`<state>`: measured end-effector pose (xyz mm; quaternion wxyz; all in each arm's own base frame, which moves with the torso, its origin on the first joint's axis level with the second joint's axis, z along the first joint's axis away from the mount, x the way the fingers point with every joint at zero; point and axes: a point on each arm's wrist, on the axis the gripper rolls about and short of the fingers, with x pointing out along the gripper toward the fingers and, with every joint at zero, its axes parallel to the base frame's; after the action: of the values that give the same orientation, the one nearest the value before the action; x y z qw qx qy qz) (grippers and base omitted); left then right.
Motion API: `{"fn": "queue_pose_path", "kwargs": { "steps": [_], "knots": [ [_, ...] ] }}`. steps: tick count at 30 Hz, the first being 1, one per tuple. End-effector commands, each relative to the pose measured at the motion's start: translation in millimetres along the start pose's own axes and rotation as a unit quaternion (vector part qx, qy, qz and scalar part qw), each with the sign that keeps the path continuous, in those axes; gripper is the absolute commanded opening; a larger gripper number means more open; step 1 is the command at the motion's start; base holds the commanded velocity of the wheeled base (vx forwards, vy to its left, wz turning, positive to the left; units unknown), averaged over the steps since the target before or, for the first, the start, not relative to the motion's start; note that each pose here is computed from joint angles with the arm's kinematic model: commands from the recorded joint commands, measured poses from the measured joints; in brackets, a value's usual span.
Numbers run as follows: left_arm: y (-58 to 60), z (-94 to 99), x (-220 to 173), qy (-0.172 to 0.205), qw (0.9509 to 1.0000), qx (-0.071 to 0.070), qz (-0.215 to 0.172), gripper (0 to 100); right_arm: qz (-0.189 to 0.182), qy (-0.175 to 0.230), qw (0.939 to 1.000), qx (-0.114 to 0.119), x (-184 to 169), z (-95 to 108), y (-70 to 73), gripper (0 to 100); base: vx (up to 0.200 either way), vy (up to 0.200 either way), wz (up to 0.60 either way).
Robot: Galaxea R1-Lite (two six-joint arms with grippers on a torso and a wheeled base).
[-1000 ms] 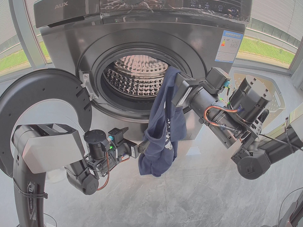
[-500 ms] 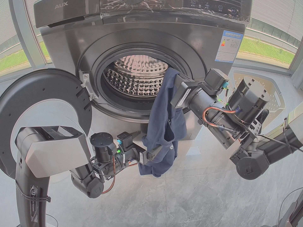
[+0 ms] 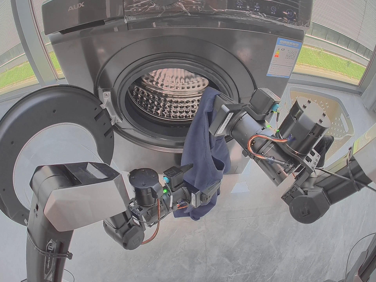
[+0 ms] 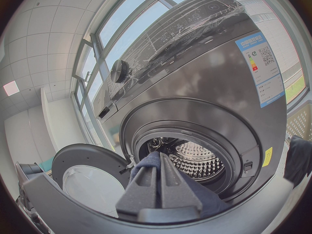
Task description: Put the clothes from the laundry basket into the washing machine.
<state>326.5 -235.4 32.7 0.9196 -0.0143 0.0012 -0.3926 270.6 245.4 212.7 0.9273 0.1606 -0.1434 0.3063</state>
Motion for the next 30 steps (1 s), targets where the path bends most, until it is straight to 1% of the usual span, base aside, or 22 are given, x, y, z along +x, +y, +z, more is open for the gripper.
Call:
{"fn": "queue_pose_path", "kwargs": {
  "steps": [1,2,3,5,10,11,14,18,20,22,23,24,25,26,27,28,29,30],
  "knots": [
    [-1.6,-12.4,14,-0.004,1.0,0.002,0.002,100,0.0,0.001,1.0,0.0,0,-1,0.0,0,0.0,0.0,0.0],
    [-1.6,-12.4,14,-0.004,1.0,0.002,0.002,100,0.0,0.001,1.0,0.0,0,-1,0.0,0,0.0,0.0,0.0],
    [0.9,-15.0,21,-0.012,0.9998,0.006,0.013,100,0.0,0.001,1.0,0.0,0,-1,0.0,0,0.0,0.0,0.0],
    [2.0,-15.9,25,-0.018,0.9996,0.009,0.02,100,0.0,0.001,1.0,0.0,0,-1,0.0,0,0.0,0.0,0.0],
    [2.9,-14.0,28,-0.025,0.9992,0.01,0.03,100,0.0,0.0,1.0,0.001,0,-1,0.0,0,0.0,0.0,0.0],
    [3.7,-13.4,29,-0.027,0.9991,0.01,0.032,0,0.0,0.0,1.0,0.001,0,-1,0.0,0,0.0,0.0,0.0],
    [3.2,-11.9,29,-0.03,0.999,0.01,0.031,0,0.0,0.001,1.0,0.001,0,-1,-0.1,0,0.0,0.0,0.0],
    [4.5,-7.6,30,-0.037,0.9981,0.011,0.049,0,0.0,0.001,1.0,0.001,0,-1,-0.1,0,0.0,0.0,0.0],
    [7.3,-2.7,27,-0.04,0.9977,0.011,0.053,0,-0.001,0.001,1.0,0.0,-1,-1,-0.7,0,0.0,0.0,0.0],
    [6.9,13.3,20,-0.049,0.997,0.013,0.059,0,-0.006,-0.001,1.0,-0.001,-1,1,-4.9,0,0.0,0.0,0.0],
    [5.5,20.5,13,-0.049,0.9969,0.011,0.061,0,-0.008,-0.001,1.0,-0.001,-1,2,-6.6,0,0.0,0.0,0.0],
    [5.3,21.2,12,-0.049,0.9969,0.01,0.061,0,-0.008,-0.001,1.0,-0.001,-1,2,-6.6,0,0.0,0.0,0.0],
    [3.8,37.9,-6,-0.048,0.9968,0.009,0.063,0,-0.017,-0.004,0.9998,-0.003,-1,4,-13.1,0,0.0,0.0,0.0],
    [4.0,45.2,-15,-0.047,0.9967,0.009,0.066,0,-0.02,-0.006,0.9998,-0.004,-2,6,-15.5,0,0.0,0.0,0.0],
    [4.4,47.5,-19,-0.046,0.9966,0.009,0.068,0,-0.022,-0.007,0.9997,-0.005,-2,7,-16.5,0,0.0,0.0,0.0],
    [4.2,58.1,-39,-0.039,0.9965,0.012,0.073,0,-0.028,-0.008,0.9996,-0.007,-3,10,-21.1,0,0.0,0.0,0.0],
    [4.0,59.6,-43,-0.037,0.9965,0.012,0.073,0,-0.028,-0.009,0.9995,-0.007,-4,11,-21.6,0,0.0,0.0,0.0],
    [3.3,70.2,-65,-0.033,0.9964,0.013,0.077,0,-0.035,-0.01,0.9993,-0.009,-6,14,-26.2,0,0.0,0.0,0.0]
  ]
}}
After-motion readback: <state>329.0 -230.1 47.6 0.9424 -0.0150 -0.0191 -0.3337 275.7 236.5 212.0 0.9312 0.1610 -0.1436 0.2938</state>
